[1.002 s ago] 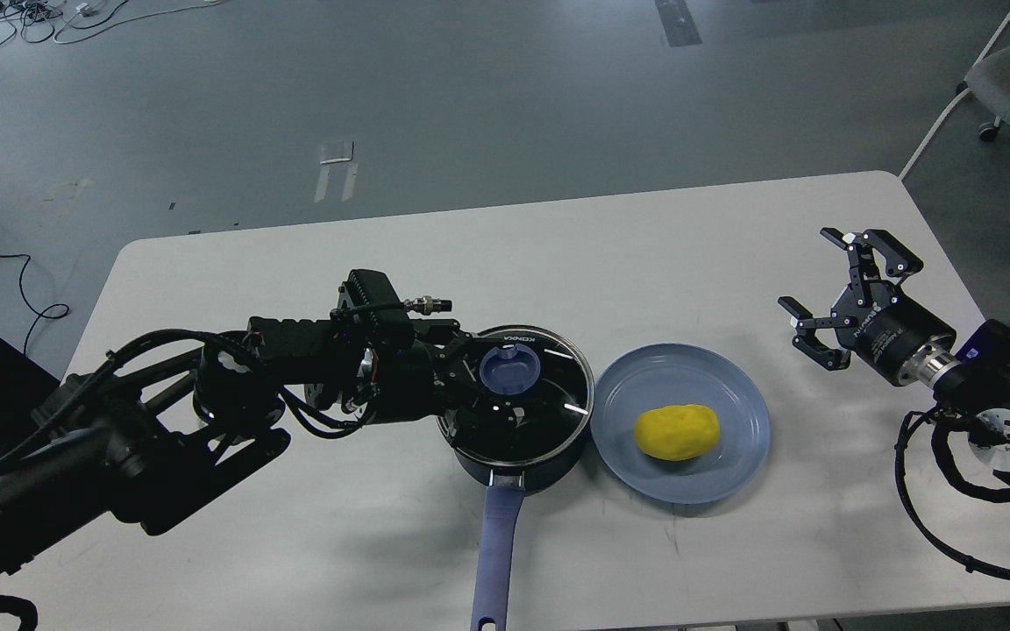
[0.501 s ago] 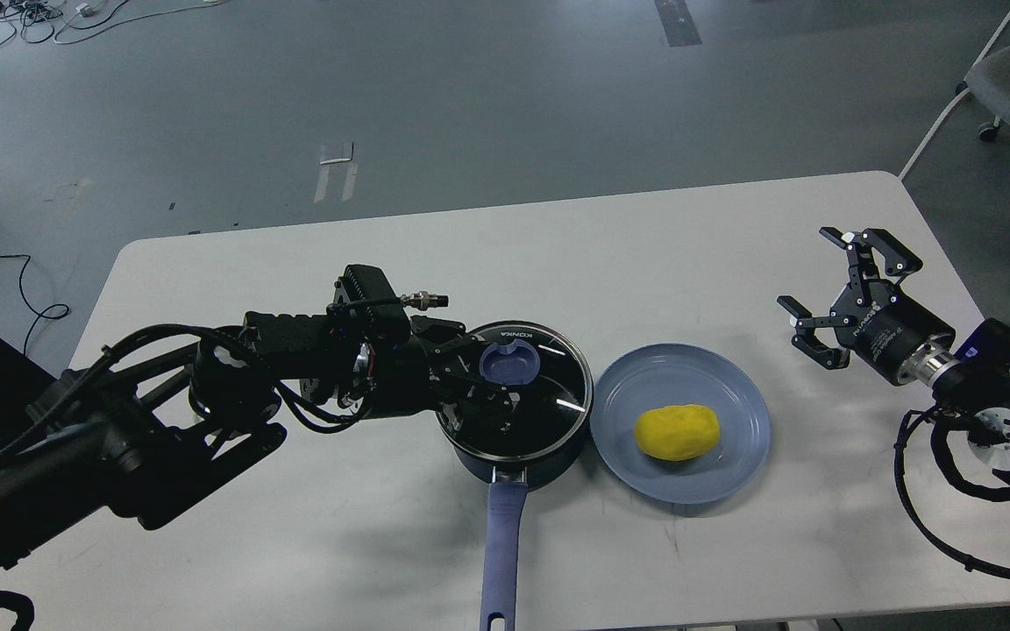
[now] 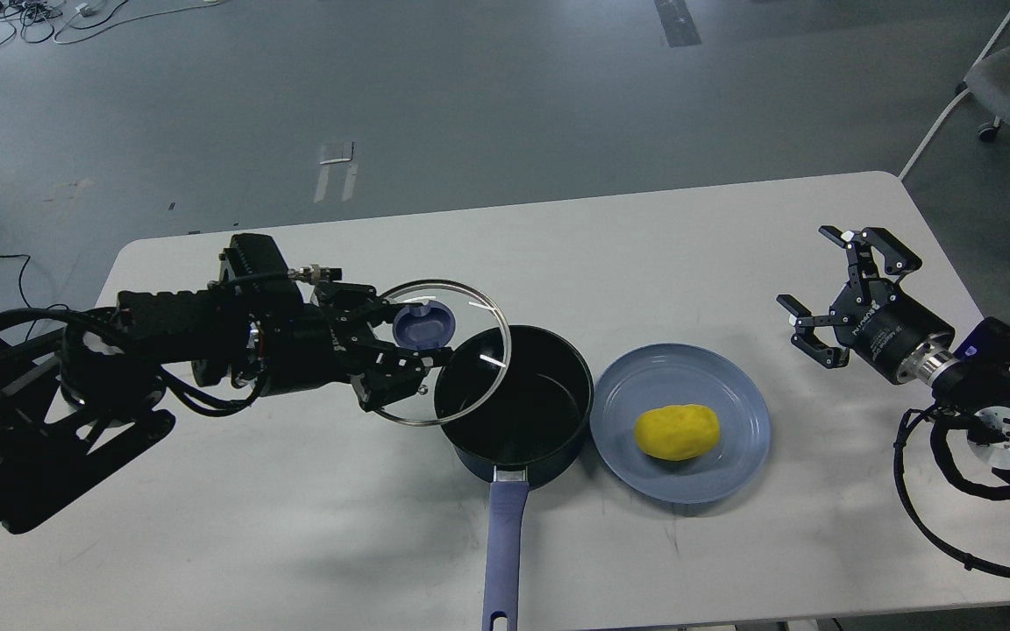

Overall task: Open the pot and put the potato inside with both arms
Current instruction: 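Lift the glass lid off the pot and set it down beside it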

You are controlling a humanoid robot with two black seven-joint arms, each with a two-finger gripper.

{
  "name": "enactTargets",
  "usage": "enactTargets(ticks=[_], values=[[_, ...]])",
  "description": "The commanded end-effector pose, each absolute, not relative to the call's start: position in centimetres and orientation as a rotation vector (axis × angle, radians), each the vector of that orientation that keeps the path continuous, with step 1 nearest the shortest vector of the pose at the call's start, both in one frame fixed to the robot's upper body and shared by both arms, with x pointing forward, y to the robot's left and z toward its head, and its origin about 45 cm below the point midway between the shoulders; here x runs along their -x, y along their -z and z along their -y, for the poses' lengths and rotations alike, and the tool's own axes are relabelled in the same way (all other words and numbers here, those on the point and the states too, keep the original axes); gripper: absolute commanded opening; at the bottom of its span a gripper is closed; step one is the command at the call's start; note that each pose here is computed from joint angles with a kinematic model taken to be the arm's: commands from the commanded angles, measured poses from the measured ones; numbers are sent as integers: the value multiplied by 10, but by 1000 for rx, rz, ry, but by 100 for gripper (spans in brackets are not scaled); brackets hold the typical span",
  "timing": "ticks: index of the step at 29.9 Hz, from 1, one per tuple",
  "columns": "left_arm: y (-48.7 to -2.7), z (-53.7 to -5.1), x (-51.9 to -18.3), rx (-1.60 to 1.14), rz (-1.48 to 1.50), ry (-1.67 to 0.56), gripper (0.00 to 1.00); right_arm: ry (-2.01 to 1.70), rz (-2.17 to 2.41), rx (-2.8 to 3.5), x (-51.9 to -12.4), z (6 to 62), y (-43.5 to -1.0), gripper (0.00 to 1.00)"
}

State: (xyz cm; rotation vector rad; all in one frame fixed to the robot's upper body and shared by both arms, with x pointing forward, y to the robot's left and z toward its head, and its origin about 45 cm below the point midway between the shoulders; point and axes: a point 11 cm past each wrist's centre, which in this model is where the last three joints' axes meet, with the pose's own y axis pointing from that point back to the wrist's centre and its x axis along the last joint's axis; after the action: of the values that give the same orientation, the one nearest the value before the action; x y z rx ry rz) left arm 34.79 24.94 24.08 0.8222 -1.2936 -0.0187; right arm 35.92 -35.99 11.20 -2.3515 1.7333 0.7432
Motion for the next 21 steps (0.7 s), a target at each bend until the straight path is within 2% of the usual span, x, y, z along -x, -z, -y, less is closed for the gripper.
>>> enactTargets(ticks=[1,8,21], values=[[-231,-286,-343,-878,1273,-33,47,-743,-1734,2352,-359,360,-112,100],[-189,-347,-327,-985,1186,-132,49,-744,-1734,2351,-359,360,-112,100],[-145,-392,-305,-1080,1064,-206,49,-749,-1732,2351,-358,359,-111,100]])
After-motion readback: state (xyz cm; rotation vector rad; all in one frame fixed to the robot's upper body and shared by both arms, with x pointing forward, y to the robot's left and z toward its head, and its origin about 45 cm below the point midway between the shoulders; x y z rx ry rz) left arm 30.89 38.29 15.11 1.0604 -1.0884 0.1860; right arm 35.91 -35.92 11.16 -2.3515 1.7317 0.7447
